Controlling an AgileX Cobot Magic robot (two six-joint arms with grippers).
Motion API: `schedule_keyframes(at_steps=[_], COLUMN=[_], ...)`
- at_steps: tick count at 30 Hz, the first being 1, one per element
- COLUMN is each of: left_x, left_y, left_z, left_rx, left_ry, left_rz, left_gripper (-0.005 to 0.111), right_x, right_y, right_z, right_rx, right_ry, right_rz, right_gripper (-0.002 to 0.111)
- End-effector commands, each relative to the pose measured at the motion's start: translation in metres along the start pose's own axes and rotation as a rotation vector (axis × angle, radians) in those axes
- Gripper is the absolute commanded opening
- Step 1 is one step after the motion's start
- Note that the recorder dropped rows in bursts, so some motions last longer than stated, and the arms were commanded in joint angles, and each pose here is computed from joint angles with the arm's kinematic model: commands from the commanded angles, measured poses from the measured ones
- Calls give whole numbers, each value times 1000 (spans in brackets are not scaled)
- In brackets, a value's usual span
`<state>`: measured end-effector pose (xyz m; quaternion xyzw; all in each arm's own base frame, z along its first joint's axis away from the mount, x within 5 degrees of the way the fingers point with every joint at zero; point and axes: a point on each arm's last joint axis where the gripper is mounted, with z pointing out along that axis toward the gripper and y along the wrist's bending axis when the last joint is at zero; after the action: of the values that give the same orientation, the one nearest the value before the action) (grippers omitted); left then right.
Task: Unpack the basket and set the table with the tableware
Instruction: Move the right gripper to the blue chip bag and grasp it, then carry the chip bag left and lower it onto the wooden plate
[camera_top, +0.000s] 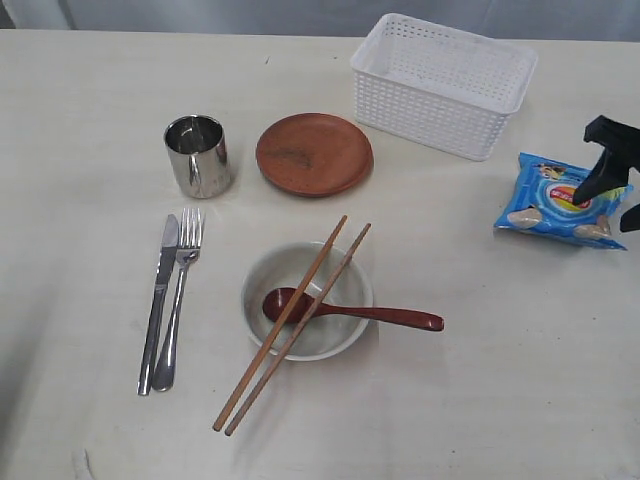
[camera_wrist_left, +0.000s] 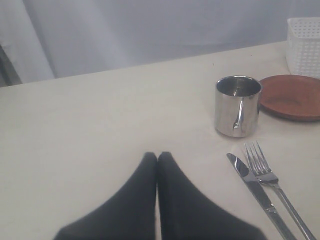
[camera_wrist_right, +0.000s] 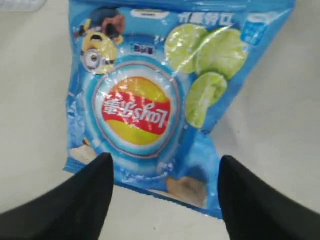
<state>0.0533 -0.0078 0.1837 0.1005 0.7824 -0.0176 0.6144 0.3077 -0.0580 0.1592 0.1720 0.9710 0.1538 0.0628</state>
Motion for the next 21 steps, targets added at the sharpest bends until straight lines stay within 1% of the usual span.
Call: schedule_keyframes(at_steps=[1,3,9,11,12,13,14,16,20,21], left_x=[0,0,0,0,0,0,0,0,0,0], left_y=[0,0,0,0,0,0,0,0,0,0], left_z=[0,0,0,0,0,0,0,0,0,0], left_rx=[-2,-2,-2,-2,-2,-2,-2,-2,-2,-2], left_ry=[-5,-5,-5,-5,-5,-5,-5,-5,-5,-5], left_rz=[-2,-2,-2,-2,-2,-2,-2,-2,-2,-2], left_gripper=[0,0,0,0,0,0,0,0,0,0], right_x=[-1,-2,1,0,0,-1,-1,1,5,7], right_y=[-9,-10,-12,-13,-14,-14,-14,-13,-8,-3], right_z=[1,2,24,27,27,27,27,27,17,8], right_rx=[97,103,54,57,58,59,60,56,36,6], right_ry=[-10,-19,38,40,34,32,31,50,70,62], right_rz=[-19,-23,19,20,14,9,2,-8,-19,-30], right_gripper=[58,58,58,56,45,38,20,0,0,0])
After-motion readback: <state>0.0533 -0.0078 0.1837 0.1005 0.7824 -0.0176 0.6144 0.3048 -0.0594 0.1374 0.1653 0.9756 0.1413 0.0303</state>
